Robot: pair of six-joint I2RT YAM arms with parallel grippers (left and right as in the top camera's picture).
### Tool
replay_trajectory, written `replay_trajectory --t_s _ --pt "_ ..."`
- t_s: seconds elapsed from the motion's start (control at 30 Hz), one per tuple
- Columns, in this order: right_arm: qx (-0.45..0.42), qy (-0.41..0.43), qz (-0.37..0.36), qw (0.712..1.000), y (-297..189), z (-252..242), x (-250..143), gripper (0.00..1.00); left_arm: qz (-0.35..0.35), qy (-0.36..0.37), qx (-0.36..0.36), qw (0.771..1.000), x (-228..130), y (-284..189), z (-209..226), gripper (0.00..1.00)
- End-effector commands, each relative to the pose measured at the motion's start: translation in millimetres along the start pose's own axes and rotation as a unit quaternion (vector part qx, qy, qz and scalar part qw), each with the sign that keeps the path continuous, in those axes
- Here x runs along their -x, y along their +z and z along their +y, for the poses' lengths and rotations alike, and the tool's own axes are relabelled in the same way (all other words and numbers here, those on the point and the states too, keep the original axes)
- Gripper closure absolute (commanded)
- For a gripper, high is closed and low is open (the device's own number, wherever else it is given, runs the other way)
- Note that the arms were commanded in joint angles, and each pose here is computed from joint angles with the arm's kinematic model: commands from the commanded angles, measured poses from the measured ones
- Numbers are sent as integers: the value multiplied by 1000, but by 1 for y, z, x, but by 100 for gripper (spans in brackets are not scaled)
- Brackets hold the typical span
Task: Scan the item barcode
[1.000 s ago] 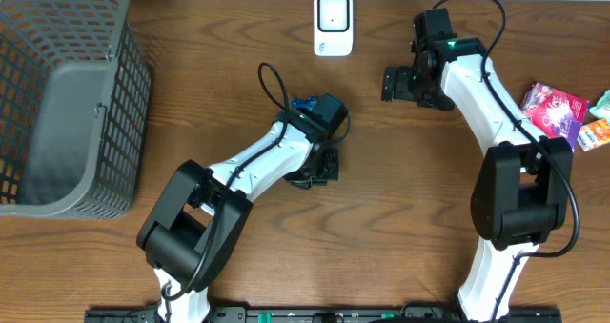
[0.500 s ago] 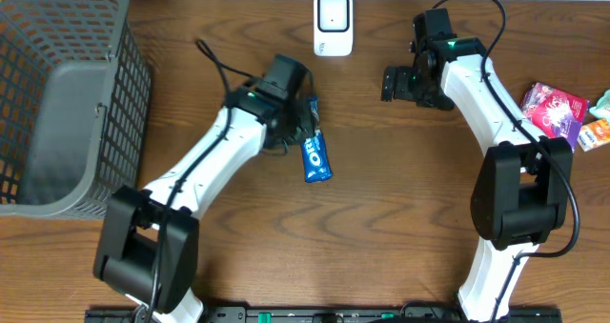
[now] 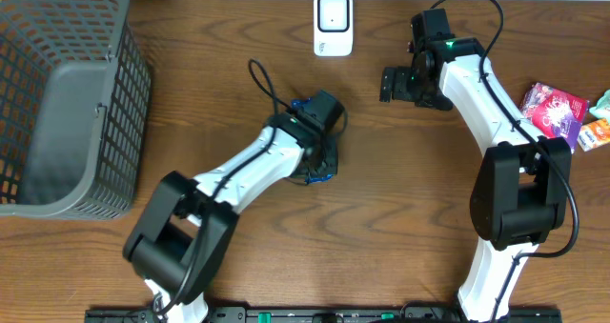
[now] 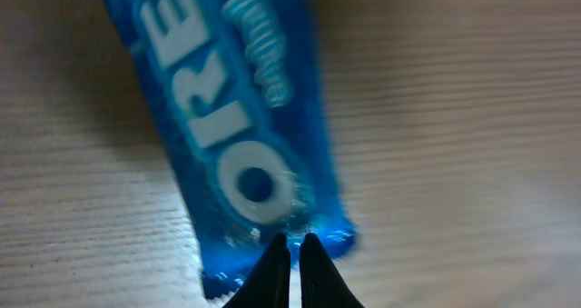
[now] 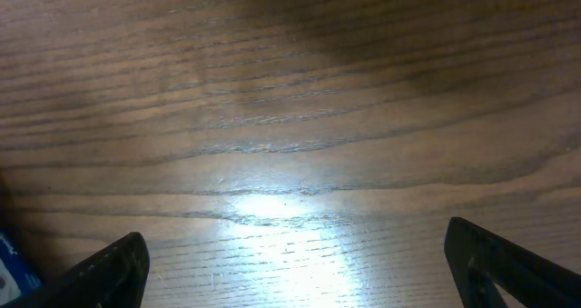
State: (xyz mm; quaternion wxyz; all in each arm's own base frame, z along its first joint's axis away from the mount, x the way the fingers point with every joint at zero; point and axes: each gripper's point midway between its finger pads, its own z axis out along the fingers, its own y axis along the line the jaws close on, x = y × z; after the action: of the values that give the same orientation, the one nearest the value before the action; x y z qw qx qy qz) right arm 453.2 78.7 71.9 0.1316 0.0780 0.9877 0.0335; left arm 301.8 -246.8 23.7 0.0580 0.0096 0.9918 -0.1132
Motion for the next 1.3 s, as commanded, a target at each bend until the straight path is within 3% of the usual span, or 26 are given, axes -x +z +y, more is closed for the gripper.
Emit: replay_trajectory --t_s 0.0,0.33,0.47,0.6,0.7,0.83,1.27 --pt "-4 4 -6 1000 -5 0 0 1 1 -28 57 998 -1 19 26 93" --pt "-3 2 -6 1000 -5 3 -1 1 17 -16 12 1000 -4 -1 7 92" --pt "-3 2 -6 1000 -5 3 -1 1 -61 4 -12 998 25 -46 -5 93" --pt "-3 1 -6 1000 -5 3 -1 1 -183 -13 34 982 67 -89 15 93" --pt "-3 1 -6 1000 -5 3 -1 1 -237 -26 47 970 89 -104 22 93" --pt "-3 1 -6 1000 -5 3 -1 1 -257 -29 33 965 104 -95 16 93" --pt "-3 1 -6 1000 -5 3 -1 1 -253 -37 45 966 132 -6 23 91"
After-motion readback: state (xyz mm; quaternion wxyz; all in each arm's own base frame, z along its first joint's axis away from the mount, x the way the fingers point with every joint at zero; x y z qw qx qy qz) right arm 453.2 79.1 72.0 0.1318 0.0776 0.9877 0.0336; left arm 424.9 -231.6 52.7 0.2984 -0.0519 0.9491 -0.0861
